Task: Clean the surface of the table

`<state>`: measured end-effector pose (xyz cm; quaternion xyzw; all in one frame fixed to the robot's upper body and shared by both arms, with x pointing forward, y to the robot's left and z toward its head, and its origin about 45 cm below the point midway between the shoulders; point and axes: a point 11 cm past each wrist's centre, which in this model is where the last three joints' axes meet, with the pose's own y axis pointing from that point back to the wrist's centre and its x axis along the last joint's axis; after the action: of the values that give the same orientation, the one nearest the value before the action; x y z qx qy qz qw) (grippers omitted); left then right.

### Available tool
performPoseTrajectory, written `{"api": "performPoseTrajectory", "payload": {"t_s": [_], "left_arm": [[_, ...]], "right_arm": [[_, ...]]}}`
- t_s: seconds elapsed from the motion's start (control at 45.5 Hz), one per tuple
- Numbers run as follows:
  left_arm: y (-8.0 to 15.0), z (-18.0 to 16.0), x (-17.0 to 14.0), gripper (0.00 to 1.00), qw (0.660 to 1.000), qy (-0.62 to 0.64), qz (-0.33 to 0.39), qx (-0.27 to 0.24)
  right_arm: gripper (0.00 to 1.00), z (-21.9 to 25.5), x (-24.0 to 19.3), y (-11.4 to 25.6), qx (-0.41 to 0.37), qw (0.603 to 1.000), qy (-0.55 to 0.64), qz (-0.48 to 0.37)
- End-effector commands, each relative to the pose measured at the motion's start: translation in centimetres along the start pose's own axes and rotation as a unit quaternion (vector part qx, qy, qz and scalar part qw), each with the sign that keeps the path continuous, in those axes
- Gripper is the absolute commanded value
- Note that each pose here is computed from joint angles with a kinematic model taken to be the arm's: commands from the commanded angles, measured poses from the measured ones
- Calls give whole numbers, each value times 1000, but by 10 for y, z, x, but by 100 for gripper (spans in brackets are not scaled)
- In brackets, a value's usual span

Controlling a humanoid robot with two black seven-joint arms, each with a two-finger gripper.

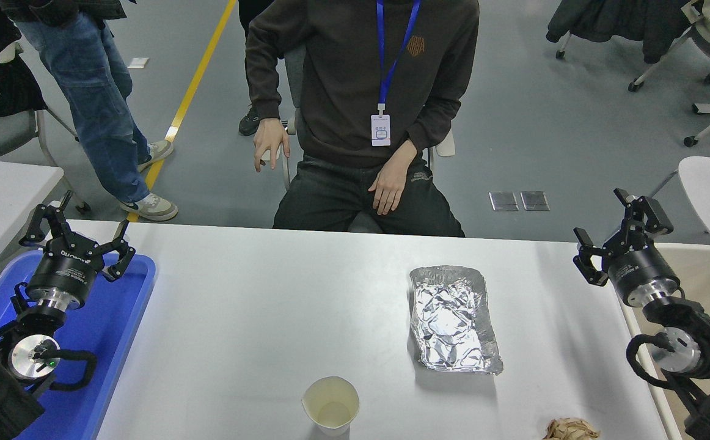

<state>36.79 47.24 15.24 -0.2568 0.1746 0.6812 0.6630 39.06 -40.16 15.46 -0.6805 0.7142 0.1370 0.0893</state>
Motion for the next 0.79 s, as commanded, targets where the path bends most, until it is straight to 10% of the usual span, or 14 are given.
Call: {"api": "performPoseTrajectory", "payload": {"t_s": [0.0,0.769], "left_arm": [[0,0,0,100,1000,0,0,0],[-1,1,0,100,1000,0,0,-1]], "right_arm": [[100,-1,7,1,2,1000,4,15],[100,-18,13,-6,18,998,31,48]]}}
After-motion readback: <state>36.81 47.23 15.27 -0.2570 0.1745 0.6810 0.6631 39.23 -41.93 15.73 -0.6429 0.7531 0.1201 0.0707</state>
